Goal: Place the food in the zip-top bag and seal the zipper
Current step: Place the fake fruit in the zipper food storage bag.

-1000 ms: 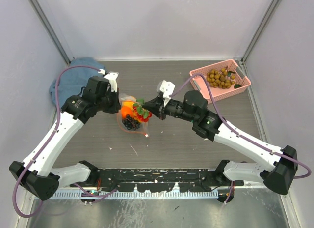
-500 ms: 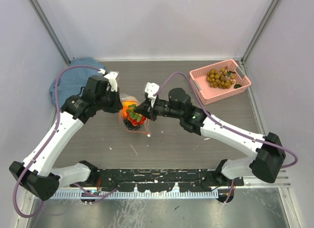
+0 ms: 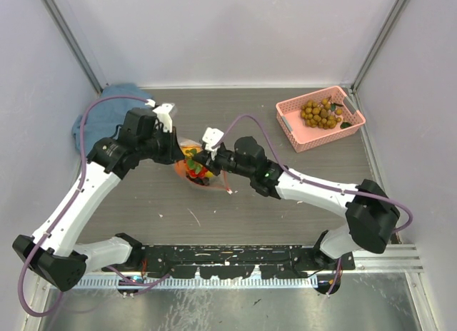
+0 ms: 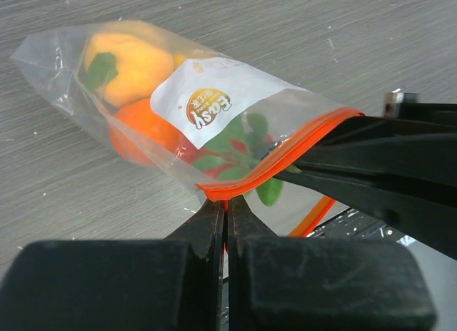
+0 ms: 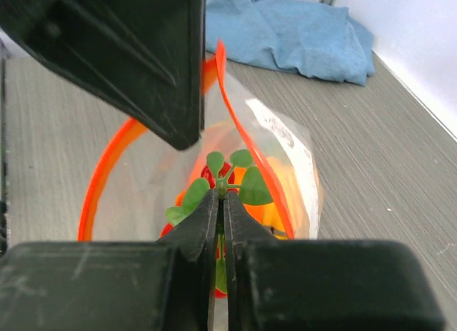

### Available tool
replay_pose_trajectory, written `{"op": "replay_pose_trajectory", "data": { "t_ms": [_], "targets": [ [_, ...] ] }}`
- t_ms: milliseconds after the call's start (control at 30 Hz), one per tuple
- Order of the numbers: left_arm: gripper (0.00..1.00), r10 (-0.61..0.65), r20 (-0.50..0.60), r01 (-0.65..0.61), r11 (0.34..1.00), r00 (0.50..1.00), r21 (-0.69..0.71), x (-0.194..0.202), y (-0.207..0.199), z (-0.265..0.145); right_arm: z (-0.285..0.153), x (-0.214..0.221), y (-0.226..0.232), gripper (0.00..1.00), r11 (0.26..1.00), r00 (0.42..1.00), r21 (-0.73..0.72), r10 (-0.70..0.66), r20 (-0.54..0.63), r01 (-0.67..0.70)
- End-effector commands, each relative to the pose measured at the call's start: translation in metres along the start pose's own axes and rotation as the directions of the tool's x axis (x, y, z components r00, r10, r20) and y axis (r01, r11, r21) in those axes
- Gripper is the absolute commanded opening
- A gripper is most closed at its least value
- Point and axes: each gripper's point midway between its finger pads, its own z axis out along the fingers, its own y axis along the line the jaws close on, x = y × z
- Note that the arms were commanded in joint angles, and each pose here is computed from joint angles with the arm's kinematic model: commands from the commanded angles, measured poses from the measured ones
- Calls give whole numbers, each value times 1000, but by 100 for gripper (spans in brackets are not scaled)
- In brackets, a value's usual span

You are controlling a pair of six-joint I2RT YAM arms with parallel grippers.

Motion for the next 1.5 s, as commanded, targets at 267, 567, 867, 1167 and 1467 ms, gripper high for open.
{"op": "replay_pose_trajectory", "data": {
  "t_ms": [267, 567, 867, 1167, 1467],
  "targets": [
    [0, -44, 31, 34, 965, 999, 260, -25, -68, -15, -23, -17, -33, 1, 971, 979, 236, -82, 189, 35],
    [0, -55, 25, 44, 946, 998, 320, -25, -84, -19, -35, -40, -20, 1, 984, 953, 169, -3, 301, -50],
    [0, -82, 52, 67, 968, 995, 241, -19, -67, -17, -4, -24, -13, 1, 991, 948, 96, 61, 314, -95],
    [0, -99, 56, 88, 980, 994, 178, -9, -52, -11, 27, -1, -14, 1, 985, 940, 70, 129, 315, -158],
    [0, -94, 65, 89, 993, 993, 79, 0, -31, -7, 25, -11, -7, 26, 990, 947, 29, 125, 296, -139]
  ]
}}
